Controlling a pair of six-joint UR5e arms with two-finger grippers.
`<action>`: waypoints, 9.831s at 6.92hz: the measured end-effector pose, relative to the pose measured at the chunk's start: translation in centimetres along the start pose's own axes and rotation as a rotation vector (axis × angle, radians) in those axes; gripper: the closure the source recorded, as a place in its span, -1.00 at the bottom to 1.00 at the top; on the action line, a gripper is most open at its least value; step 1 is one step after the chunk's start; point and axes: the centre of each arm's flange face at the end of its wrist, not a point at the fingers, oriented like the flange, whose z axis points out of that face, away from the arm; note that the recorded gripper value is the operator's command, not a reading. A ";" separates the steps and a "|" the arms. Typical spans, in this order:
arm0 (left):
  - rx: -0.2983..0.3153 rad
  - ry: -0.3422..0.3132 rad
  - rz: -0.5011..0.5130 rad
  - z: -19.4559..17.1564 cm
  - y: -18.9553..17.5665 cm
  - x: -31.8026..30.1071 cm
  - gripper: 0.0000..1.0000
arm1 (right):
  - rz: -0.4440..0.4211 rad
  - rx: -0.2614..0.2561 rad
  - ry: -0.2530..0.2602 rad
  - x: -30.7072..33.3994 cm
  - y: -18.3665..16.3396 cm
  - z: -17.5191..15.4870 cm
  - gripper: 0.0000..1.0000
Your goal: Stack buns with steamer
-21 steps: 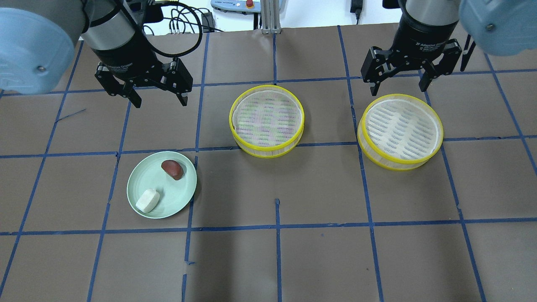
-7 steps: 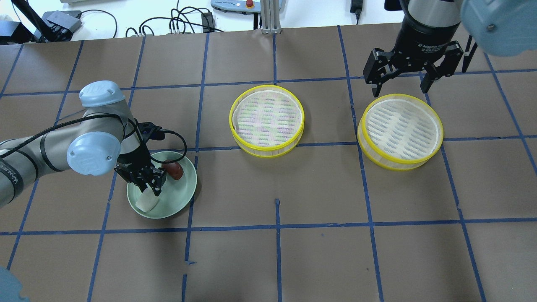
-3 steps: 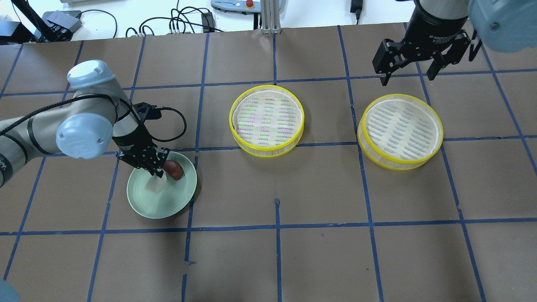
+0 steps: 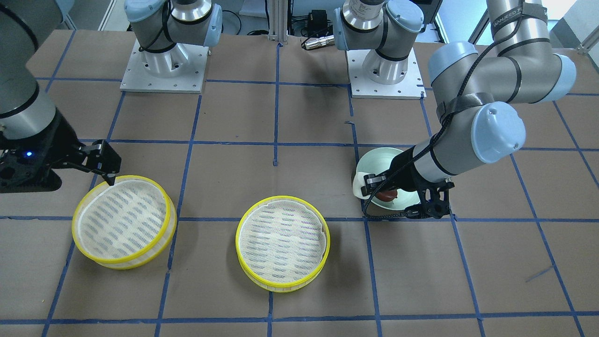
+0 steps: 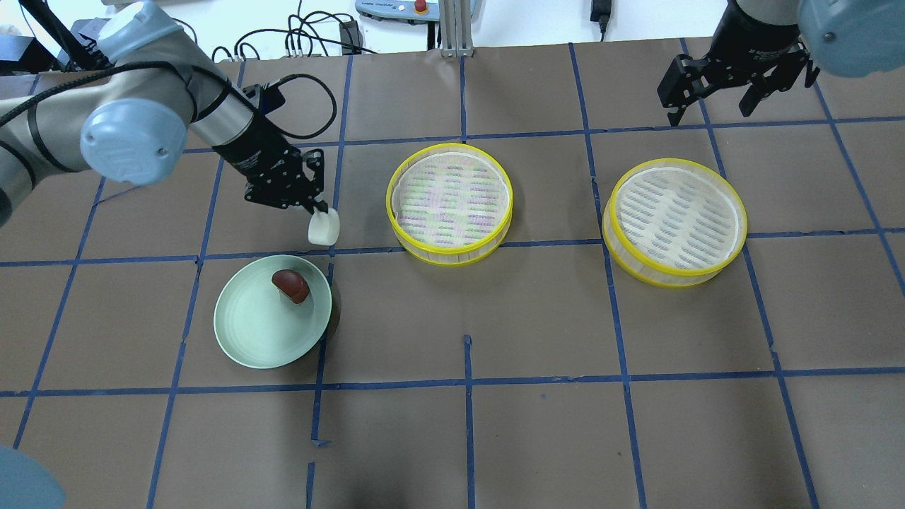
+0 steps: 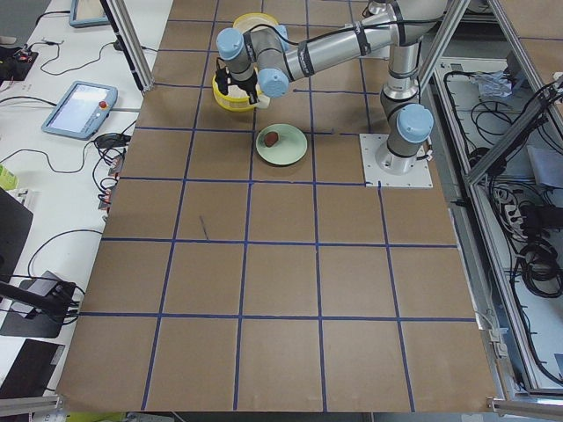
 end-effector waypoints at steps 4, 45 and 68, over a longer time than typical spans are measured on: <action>0.093 0.227 0.013 3.5 -0.9 10.8 -1.00 | -0.054 -0.020 0.000 10.6 -2.8 9.9 -0.99; 0.107 0.070 -0.183 -0.1 2.6 10.2 -0.51 | 0.453 -0.156 -0.011 -25.7 -2.2 13.3 0.78; 0.134 -0.412 0.282 -13.2 15.1 7.4 -1.00 | -0.033 -0.140 -0.066 -10.8 8.9 -8.1 -0.99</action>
